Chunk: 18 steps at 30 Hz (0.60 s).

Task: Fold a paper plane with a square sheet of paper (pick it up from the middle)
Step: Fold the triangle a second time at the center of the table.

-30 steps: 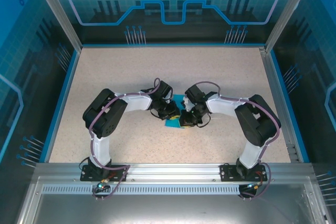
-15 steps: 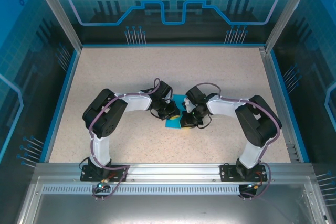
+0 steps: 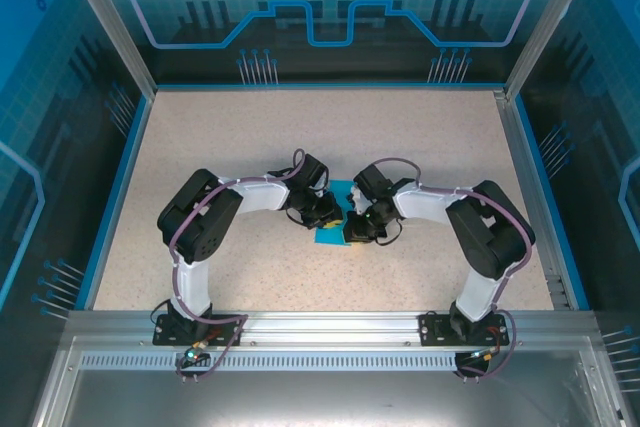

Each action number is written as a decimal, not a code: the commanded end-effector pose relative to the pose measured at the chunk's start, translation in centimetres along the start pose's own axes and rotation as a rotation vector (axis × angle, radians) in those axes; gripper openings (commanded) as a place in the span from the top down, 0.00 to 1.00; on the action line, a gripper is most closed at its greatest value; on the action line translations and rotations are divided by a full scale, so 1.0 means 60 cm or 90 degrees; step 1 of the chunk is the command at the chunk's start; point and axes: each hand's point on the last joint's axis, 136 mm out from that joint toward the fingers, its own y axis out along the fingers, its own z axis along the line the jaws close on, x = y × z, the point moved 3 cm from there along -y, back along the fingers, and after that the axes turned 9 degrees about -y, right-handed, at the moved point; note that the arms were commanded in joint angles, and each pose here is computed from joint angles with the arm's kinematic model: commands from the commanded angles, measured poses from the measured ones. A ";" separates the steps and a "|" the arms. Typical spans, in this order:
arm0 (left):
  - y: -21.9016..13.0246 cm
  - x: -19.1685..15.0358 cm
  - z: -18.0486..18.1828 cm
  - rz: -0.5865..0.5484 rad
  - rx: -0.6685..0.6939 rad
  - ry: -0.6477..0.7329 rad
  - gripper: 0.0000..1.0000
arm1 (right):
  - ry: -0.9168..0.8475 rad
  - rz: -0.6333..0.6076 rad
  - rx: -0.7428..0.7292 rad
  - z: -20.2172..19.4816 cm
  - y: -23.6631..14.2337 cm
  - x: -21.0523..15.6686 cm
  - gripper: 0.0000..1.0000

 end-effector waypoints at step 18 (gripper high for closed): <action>-0.020 0.050 0.054 -0.024 0.019 0.039 0.85 | 0.078 0.112 -0.083 -0.097 0.048 -0.093 0.93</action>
